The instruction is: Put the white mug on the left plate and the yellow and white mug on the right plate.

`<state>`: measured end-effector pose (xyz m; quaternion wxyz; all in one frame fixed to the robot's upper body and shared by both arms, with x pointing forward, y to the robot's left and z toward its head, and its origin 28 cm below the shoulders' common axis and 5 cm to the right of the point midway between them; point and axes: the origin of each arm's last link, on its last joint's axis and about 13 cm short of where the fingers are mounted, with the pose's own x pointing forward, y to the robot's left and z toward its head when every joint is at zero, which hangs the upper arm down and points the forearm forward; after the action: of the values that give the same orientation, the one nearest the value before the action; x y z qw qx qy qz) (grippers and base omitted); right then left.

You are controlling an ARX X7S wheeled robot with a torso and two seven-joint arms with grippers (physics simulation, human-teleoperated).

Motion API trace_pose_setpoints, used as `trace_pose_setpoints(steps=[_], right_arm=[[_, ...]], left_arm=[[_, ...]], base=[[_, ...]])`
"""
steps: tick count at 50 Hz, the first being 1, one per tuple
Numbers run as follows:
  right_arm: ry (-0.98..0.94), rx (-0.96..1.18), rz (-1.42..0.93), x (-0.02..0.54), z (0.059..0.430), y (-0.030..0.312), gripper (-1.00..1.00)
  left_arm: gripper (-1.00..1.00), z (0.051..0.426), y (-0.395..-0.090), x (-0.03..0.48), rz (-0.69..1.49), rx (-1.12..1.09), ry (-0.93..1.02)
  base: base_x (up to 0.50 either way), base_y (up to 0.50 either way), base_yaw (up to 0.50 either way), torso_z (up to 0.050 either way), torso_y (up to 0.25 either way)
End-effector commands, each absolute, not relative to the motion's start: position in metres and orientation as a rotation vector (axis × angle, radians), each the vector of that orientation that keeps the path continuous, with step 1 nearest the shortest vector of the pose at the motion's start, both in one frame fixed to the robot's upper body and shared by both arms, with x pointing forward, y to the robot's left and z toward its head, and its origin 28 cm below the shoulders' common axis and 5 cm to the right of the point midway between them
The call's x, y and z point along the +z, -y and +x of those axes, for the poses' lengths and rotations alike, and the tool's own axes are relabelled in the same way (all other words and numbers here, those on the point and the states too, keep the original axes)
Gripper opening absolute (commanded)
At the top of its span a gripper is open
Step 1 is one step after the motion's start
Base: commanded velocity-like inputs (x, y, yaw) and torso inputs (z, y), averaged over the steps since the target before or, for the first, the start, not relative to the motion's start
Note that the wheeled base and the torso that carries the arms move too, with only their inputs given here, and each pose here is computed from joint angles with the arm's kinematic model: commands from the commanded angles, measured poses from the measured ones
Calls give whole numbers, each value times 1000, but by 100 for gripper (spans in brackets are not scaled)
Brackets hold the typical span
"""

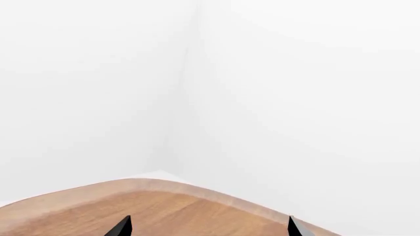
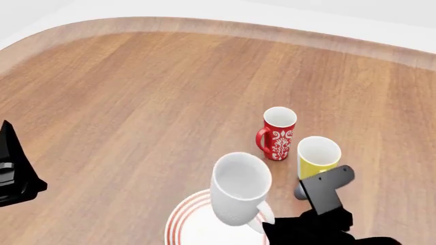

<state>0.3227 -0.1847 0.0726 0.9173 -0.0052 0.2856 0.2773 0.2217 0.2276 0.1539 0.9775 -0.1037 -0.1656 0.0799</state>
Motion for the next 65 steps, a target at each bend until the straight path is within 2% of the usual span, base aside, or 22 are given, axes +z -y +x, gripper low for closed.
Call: trace_pose_setpoints(steps=[1, 25, 45, 46, 54, 65], right_arm=[[-622, 580, -20, 76, 333, 182, -100], [-739, 591, -86, 64, 351, 175, -100], [-726, 593, -92, 62, 358, 170, -100], [-724, 591, -91, 63, 358, 170, 100], [-652, 569, -80, 83, 333, 178, 100], [-508, 522, -65, 117, 241, 200, 100]], left_arm=[[100, 222, -228, 154, -210, 161, 333], [100, 216, -228, 158, -221, 170, 337], [100, 215, -229, 158, -223, 173, 336], [100, 216, -229, 158, -223, 174, 336], [100, 217, -228, 157, -226, 175, 333], [100, 217, -225, 156, -216, 170, 331]], base=[[0, 0, 0, 0, 0], [0, 0, 0, 0, 0], [0, 0, 0, 0, 1], [0, 0, 0, 0, 0], [0, 0, 0, 0, 0], [0, 0, 0, 0, 0]])
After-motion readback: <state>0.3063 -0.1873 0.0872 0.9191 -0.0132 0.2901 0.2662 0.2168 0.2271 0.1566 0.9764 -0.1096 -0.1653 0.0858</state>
